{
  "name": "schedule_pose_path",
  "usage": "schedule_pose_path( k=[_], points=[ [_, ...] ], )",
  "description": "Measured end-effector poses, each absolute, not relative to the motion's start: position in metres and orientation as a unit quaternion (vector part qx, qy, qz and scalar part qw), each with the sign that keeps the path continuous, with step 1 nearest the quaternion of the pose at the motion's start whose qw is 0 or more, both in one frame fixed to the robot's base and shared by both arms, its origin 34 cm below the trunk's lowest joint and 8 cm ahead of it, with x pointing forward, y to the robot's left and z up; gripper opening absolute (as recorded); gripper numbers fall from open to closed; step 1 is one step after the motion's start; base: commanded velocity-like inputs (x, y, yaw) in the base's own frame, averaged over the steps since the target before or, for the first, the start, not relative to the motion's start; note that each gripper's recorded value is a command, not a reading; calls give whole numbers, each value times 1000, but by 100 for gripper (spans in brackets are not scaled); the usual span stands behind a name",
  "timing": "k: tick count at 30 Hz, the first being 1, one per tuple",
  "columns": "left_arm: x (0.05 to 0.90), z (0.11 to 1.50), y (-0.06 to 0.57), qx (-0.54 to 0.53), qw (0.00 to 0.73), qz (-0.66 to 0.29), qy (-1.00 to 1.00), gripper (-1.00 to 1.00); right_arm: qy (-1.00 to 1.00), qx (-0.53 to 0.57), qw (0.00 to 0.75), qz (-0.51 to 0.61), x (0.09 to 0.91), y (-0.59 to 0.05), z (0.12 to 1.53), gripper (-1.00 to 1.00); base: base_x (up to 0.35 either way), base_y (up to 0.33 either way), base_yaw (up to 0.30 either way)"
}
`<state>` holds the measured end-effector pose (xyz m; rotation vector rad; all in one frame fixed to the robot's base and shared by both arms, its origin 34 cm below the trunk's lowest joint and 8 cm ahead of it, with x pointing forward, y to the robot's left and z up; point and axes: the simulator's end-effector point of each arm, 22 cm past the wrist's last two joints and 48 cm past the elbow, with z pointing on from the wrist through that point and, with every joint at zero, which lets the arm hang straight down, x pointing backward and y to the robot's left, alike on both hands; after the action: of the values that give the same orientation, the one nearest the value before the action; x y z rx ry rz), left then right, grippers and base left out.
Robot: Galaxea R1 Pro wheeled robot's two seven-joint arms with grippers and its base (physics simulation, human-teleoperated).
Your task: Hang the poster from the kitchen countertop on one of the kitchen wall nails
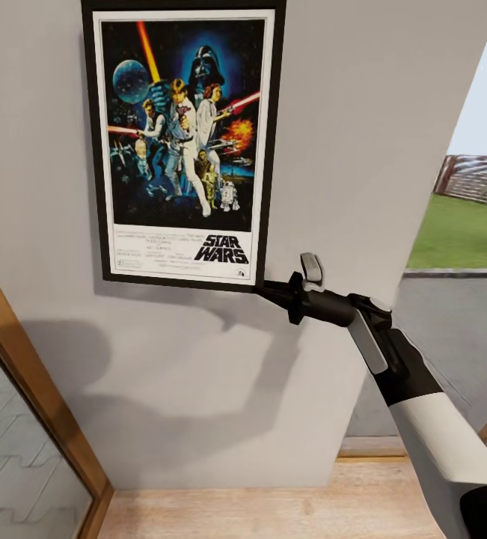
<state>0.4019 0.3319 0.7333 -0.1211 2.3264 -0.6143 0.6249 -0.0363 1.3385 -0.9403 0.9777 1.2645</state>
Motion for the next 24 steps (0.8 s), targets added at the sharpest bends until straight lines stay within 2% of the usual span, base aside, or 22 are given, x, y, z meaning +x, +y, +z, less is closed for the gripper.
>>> schedule_pose_path(
  k=[14, 24],
  points=[
    [402, 733, 332, -47, 358, -238, 902, 100, 422, -406, 600, 545, 625, -36, 1338, -100, 23, 0, 0],
    [402, 733, 332, -47, 358, -238, 902, 100, 422, -406, 600, 545, 625, -36, 1338, -100, 89, 0, 0]
  ],
)
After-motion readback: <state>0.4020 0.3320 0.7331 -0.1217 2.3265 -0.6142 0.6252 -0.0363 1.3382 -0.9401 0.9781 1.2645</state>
